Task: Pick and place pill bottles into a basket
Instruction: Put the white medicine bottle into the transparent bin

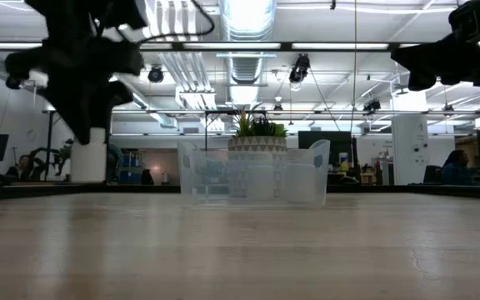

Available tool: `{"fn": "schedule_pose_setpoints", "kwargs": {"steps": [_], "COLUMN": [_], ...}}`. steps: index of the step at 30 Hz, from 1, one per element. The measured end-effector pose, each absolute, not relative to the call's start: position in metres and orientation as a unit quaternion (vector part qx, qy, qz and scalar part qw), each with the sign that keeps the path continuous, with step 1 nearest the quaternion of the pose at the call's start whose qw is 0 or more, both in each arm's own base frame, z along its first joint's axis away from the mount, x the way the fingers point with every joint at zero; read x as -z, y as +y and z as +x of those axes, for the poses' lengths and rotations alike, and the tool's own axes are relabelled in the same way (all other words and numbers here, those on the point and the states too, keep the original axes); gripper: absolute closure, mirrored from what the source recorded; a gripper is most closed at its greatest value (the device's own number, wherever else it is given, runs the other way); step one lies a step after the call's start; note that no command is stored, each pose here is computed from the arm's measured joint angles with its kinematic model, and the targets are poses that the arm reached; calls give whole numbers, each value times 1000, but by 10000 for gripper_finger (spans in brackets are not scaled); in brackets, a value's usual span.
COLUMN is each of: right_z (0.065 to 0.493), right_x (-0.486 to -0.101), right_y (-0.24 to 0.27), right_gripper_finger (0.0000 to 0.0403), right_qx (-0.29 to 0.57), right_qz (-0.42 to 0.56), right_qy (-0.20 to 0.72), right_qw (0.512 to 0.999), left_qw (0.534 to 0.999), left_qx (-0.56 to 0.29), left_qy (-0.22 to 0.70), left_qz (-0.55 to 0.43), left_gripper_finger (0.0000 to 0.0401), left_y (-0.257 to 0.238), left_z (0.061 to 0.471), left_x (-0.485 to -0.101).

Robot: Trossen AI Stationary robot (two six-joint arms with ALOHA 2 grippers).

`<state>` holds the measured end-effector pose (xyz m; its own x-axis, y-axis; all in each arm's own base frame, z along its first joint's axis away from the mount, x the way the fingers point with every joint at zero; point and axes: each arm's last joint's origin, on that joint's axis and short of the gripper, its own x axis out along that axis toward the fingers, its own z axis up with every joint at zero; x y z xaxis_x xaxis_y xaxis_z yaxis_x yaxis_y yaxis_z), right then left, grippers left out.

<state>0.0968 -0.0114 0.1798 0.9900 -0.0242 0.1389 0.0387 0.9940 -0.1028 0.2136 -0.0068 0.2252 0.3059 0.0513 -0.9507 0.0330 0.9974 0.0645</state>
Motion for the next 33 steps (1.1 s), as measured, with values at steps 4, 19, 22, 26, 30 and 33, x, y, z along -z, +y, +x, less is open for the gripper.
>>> {"fn": "schedule_pose_setpoints", "kwargs": {"steps": [4,19,22,26,30,33], "right_z": [97,97,97,97,97,97], "right_x": [-180,-180,-180,-180,-180,-180], "right_y": [-11,-11,-11,-11,-11,-11], "right_gripper_finger": [394,394,394,394,394,394], "right_qx": [16,16,16,16,16,16], "right_qz": [-53,-53,-53,-53,-53,-53], "right_qy": [-69,-69,-69,-69,-69,-69], "right_qw": [996,996,996,996,996,996], "left_qw": [820,785,789,791,806,812], "left_qx": [5,28,40,34,38,37], "left_qy": [570,606,596,588,561,551], "left_qz": [51,127,146,167,185,188], "left_gripper_finger": [261,261,261,261,261,261], "left_y": [-7,-8,-9,-8,-7,-4], "left_z": [221,286,301,312,316,318], "left_x": [-246,-286,-293,-307,-323,-328]}}
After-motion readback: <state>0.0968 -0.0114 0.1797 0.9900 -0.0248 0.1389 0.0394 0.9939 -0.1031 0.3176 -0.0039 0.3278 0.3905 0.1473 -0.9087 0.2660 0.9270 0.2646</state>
